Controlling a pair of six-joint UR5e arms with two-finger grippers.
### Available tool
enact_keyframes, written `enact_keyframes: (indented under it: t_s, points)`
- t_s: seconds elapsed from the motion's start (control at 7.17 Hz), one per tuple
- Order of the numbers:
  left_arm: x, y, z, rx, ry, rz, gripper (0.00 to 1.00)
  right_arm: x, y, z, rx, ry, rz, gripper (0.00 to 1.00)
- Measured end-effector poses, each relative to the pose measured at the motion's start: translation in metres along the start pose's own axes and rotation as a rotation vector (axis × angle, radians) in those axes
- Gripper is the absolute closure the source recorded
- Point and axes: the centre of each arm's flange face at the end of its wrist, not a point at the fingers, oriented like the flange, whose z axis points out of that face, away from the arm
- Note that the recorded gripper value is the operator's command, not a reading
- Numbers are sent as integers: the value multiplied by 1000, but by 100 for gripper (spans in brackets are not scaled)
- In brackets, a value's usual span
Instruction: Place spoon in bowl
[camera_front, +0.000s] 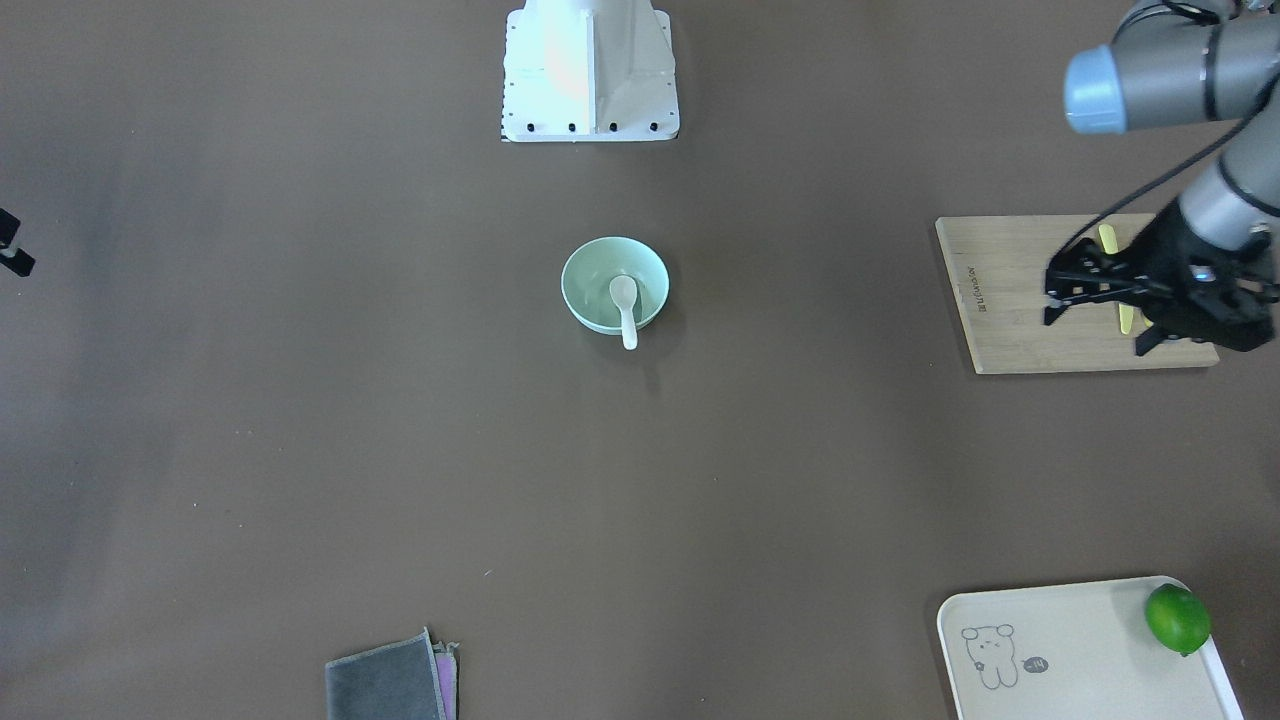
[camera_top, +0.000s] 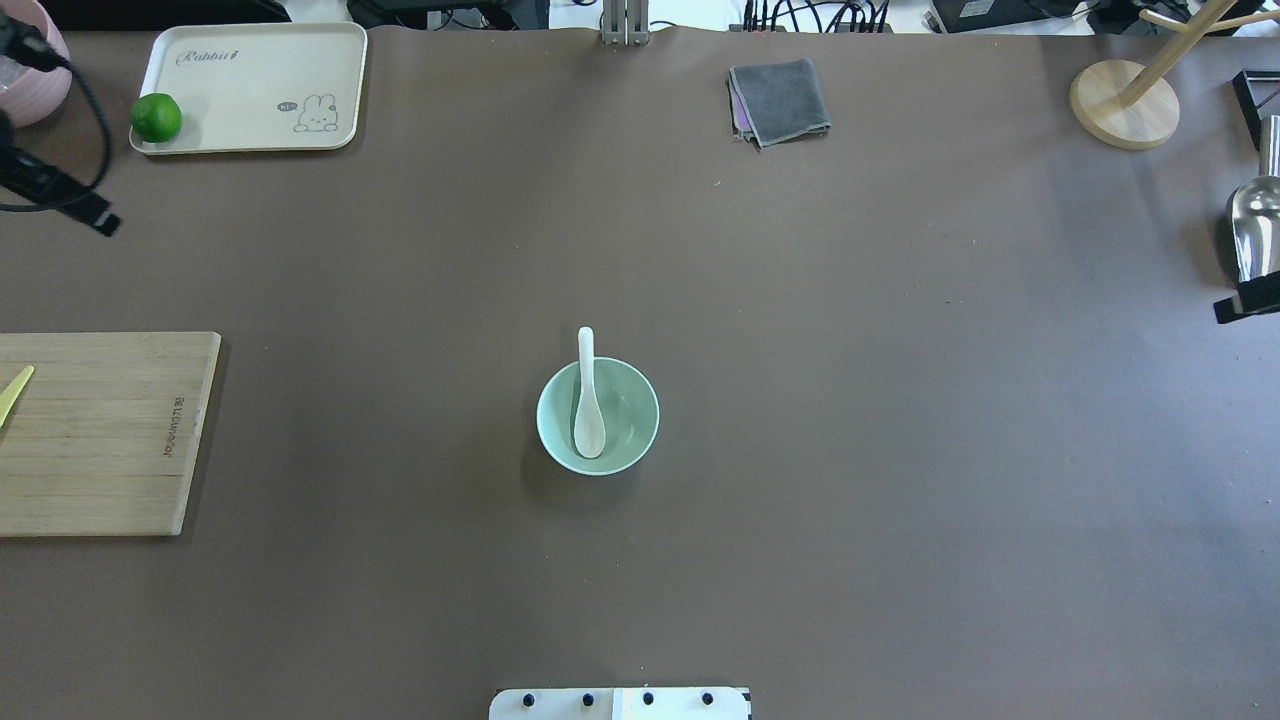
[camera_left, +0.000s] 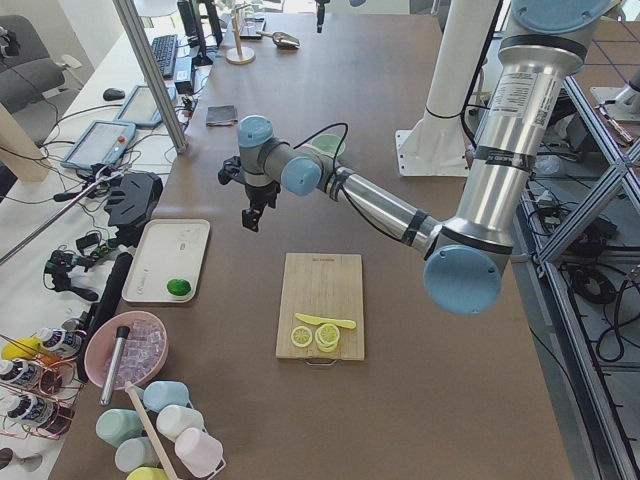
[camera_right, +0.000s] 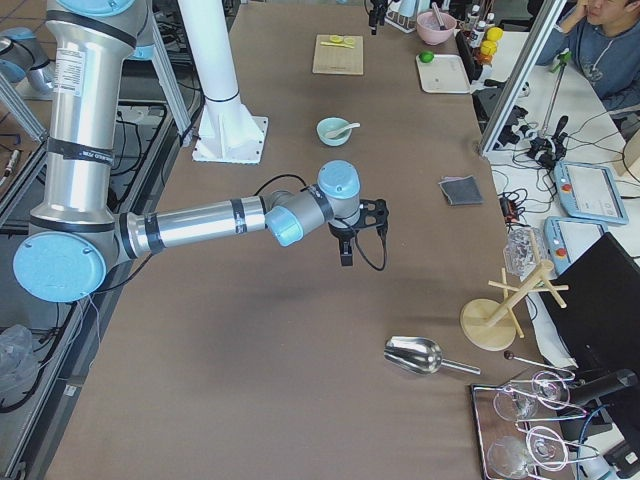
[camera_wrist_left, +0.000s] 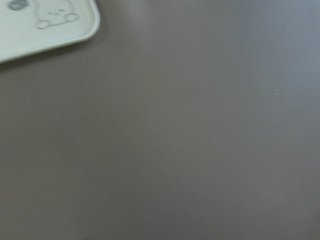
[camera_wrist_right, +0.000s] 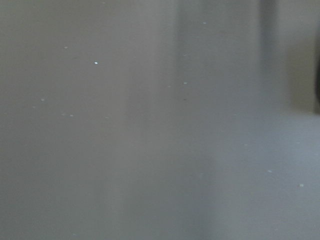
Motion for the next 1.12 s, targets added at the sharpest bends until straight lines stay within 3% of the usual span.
enact_keyframes:
  t_s: [0.28, 0.56, 0.84, 1.12]
  points:
    - [-115, 88, -10, -56, -41, 21, 2, 65, 8, 0, -11, 4, -59, 0]
    - [-162, 166, -2, -101, -37, -65, 2, 89, 13, 4, -23, 4, -68, 0]
    - [-177, 207, 15, -141, -26, -125, 2, 99, 17, 2, -18, 7, -58, 0]
    - [-183, 217, 24, -158, -21, -147, 2, 108, 16, -11, 9, 7, -37, 0]
